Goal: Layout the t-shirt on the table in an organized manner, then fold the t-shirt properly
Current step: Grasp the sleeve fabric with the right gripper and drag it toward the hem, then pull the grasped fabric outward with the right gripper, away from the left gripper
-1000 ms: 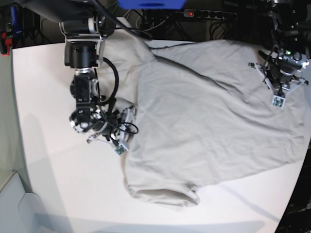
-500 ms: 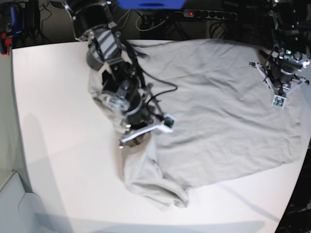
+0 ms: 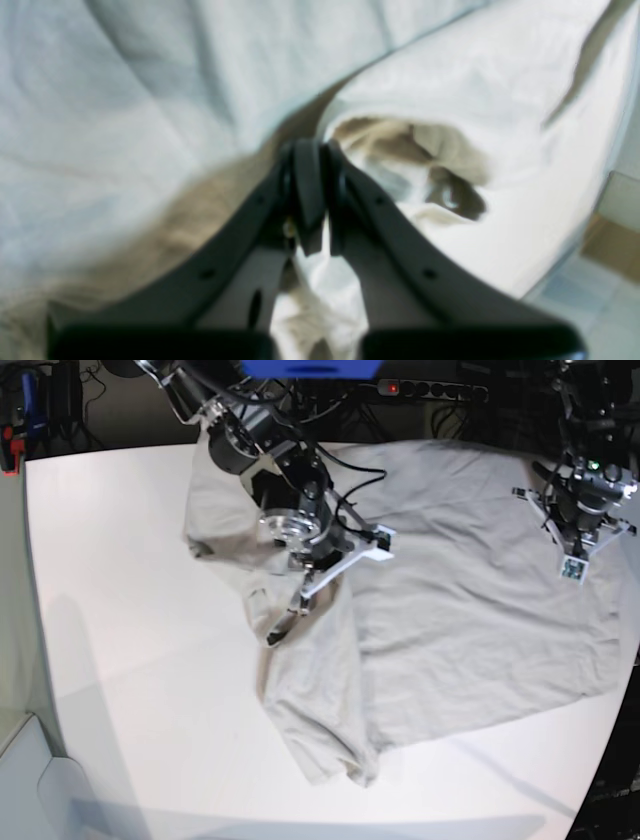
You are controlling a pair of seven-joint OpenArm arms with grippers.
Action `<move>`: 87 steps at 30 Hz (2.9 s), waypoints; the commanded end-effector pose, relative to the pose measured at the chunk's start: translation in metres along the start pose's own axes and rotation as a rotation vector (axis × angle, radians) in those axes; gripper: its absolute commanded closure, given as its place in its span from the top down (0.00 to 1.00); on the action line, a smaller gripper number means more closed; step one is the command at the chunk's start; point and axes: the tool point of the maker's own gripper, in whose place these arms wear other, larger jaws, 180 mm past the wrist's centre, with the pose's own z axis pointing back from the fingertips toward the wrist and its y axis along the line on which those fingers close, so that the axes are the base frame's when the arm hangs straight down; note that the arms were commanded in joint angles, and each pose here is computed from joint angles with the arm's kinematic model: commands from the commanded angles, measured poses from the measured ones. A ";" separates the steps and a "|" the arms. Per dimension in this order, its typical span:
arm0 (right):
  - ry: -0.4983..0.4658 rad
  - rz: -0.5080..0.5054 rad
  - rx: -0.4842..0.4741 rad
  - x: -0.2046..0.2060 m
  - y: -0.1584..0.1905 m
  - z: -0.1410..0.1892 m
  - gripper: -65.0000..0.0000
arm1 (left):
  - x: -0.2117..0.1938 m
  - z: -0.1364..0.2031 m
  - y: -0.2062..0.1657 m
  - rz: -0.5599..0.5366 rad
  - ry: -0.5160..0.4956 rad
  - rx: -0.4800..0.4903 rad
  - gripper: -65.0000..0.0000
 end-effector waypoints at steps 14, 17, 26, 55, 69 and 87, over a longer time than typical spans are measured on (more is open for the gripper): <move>-0.020 -0.037 -0.307 -0.013 -0.094 0.065 0.50 | 0.023 0.001 0.006 0.008 -0.061 0.016 0.00; -0.030 -0.110 -0.332 -0.020 -0.124 0.061 0.50 | 0.023 -0.008 -0.009 0.025 -0.050 -0.021 0.00; 0.005 -0.343 -0.185 -0.044 -0.190 -0.006 0.00 | -0.012 -0.034 -0.019 0.066 0.049 -0.068 0.00; -0.254 -0.659 0.112 -0.066 -0.173 -0.101 0.00 | -0.061 -0.050 0.049 0.034 0.133 0.073 0.00; -0.086 -0.776 -0.306 -0.166 -0.233 -0.092 0.00 | -0.060 -0.027 0.120 0.051 0.127 0.219 0.00; -0.184 -0.540 -0.182 -0.076 -0.229 -0.034 0.00 | 0.049 0.003 0.004 -0.015 -0.051 0.081 0.00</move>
